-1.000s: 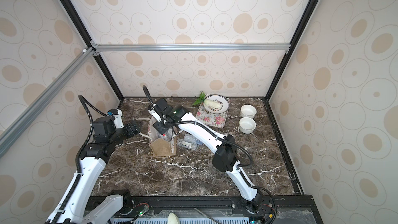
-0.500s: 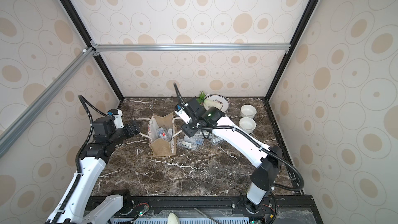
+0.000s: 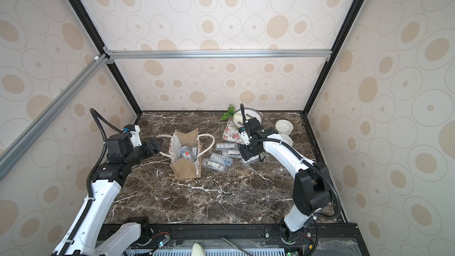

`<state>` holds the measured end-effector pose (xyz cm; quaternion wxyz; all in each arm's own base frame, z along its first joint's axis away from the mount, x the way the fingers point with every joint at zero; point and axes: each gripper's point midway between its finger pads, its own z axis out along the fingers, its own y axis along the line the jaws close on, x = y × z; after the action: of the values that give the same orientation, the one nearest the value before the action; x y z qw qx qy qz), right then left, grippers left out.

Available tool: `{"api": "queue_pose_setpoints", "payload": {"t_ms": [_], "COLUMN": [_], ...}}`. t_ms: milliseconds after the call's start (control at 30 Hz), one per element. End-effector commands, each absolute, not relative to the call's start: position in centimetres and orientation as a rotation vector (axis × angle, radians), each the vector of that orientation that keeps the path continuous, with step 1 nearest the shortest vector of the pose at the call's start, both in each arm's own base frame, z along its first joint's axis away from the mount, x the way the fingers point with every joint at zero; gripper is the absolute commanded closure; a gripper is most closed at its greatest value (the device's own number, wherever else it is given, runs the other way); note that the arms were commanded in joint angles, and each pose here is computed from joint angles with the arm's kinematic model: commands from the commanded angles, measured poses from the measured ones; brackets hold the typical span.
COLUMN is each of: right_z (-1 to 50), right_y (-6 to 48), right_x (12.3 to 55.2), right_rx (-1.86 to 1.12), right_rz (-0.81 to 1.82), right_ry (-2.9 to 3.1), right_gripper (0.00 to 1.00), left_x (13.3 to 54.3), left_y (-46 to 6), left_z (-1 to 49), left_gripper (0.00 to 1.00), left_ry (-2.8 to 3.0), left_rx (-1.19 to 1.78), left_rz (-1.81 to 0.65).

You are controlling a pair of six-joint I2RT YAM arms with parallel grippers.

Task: Put the compass set into the canvas bag
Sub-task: Pick up the compass set at the center of the board.

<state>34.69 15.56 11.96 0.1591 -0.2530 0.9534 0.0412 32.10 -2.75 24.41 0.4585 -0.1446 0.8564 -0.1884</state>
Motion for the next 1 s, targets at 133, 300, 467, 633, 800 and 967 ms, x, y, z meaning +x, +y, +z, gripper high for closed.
{"api": "queue_pose_setpoints", "payload": {"t_ms": [133,300,467,633,800,967], "right_z": [7.7,6.2,4.5,4.1,3.9,4.0], "right_y": [16.4,15.9,15.1,14.4,13.6,13.6], "right_x": [37.7,39.3,39.8,40.1,40.1,39.5], "right_rx": [-0.797,-0.813,-0.788,-0.757,-0.698,-0.663], "right_rz": [0.186,0.175,0.211,0.232,0.268,0.327], "right_ry": [2.812,2.852,2.915,2.941,2.969,2.99], "right_gripper": [0.26,0.25,0.25,0.24,0.2,0.19], "left_x": [31.7,31.7,31.8,31.9,31.9,32.0], "left_y": [-2.8,-2.7,-2.5,-2.6,-2.6,-2.7], "left_z": [25.3,25.1,24.9,24.7,24.7,24.7], "left_gripper": [0.17,0.17,0.17,0.17,0.17,0.17], "left_ry": [2.096,2.104,2.106,2.115,2.113,2.113], "left_rx": [-0.358,-0.365,-0.366,-0.36,-0.355,-0.353], "left_rz": [-0.457,-0.449,-0.437,-0.437,-0.435,-0.44]}}
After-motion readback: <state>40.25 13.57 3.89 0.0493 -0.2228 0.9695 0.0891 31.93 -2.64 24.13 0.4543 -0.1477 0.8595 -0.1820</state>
